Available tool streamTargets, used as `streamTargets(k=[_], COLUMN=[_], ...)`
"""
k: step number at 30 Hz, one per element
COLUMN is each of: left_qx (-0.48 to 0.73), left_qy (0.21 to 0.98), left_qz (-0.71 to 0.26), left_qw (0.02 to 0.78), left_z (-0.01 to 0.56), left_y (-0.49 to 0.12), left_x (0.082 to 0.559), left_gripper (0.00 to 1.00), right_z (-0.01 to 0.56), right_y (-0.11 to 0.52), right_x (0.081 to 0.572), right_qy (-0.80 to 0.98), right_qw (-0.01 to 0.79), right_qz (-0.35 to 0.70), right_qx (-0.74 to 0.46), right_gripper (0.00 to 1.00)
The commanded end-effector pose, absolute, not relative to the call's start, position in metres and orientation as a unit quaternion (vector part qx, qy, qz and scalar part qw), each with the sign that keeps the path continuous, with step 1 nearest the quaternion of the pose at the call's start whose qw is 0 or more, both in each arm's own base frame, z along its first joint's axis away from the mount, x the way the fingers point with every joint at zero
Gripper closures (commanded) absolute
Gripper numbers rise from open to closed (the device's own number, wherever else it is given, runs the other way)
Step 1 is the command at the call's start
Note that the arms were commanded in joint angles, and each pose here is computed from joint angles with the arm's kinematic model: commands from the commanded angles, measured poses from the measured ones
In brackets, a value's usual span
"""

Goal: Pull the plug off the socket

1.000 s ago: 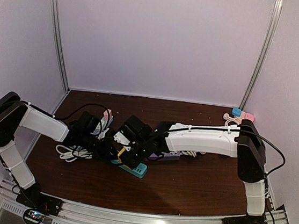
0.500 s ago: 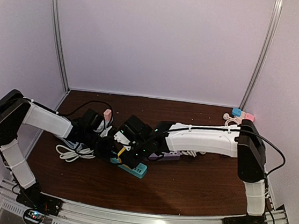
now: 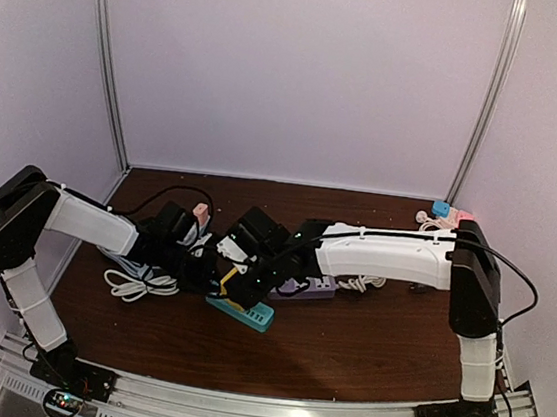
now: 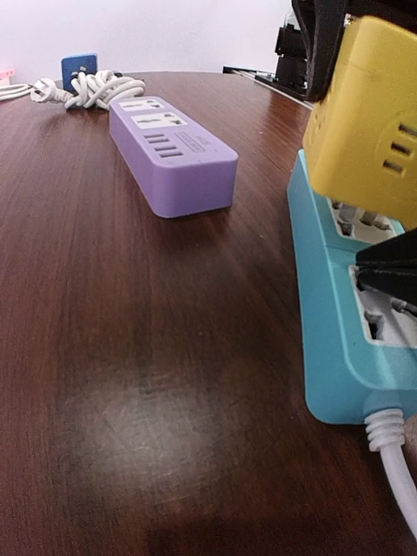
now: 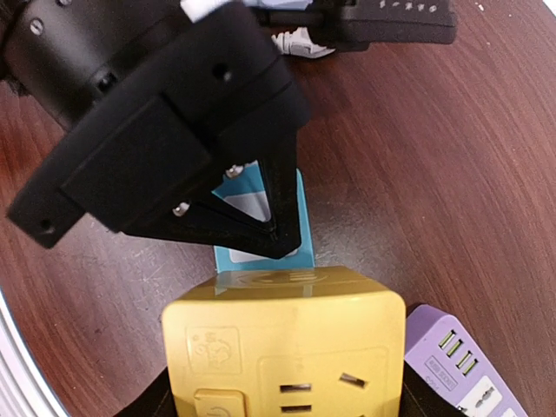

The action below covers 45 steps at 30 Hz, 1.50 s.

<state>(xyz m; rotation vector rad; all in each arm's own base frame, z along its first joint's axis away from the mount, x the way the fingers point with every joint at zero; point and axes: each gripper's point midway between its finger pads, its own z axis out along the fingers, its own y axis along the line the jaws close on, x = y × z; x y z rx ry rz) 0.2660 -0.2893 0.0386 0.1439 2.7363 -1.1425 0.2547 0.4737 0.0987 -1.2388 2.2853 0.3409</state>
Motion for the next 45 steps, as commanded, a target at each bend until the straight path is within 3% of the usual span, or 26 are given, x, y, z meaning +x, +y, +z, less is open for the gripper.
streamTargets(k=[1, 15, 24, 36, 45], left_qx=[0.004, 0.023, 0.057, 0.11, 0.117], left_qy=[0.969, 0.963, 0.952, 0.926, 0.921], left_qz=[-0.245, -0.264, -0.285, -0.33, -0.337], left_qw=[0.017, 0.053, 0.093, 0.148, 0.159], left_z=[-0.028, 0.003, 0.044, 0.117, 0.131], left_y=[-0.238, -0.255, -0.279, -0.315, -0.319], left_x=[0.233, 0.257, 0.285, 0.31, 0.31], left_gripper=[1.0, 1.0, 0.98, 0.89, 0.89], right_z=[0.181, 0.198, 0.173, 0.133, 0.107], right_y=[0.474, 0.4, 0.313, 0.21, 0.171], right_x=[0.267, 0.283, 0.302, 0.276, 0.261], right_qy=[0.829, 0.865, 0.91, 0.904, 0.896], right_qw=[0.339, 0.34, 0.307, 0.269, 0.244], right_qz=[0.182, 0.202, 0.231, 0.332, 0.359], right_qx=[-0.407, -0.31, -0.156, 0.021, 0.091], right_gripper=[0.52, 0.53, 0.53, 0.53, 0.53])
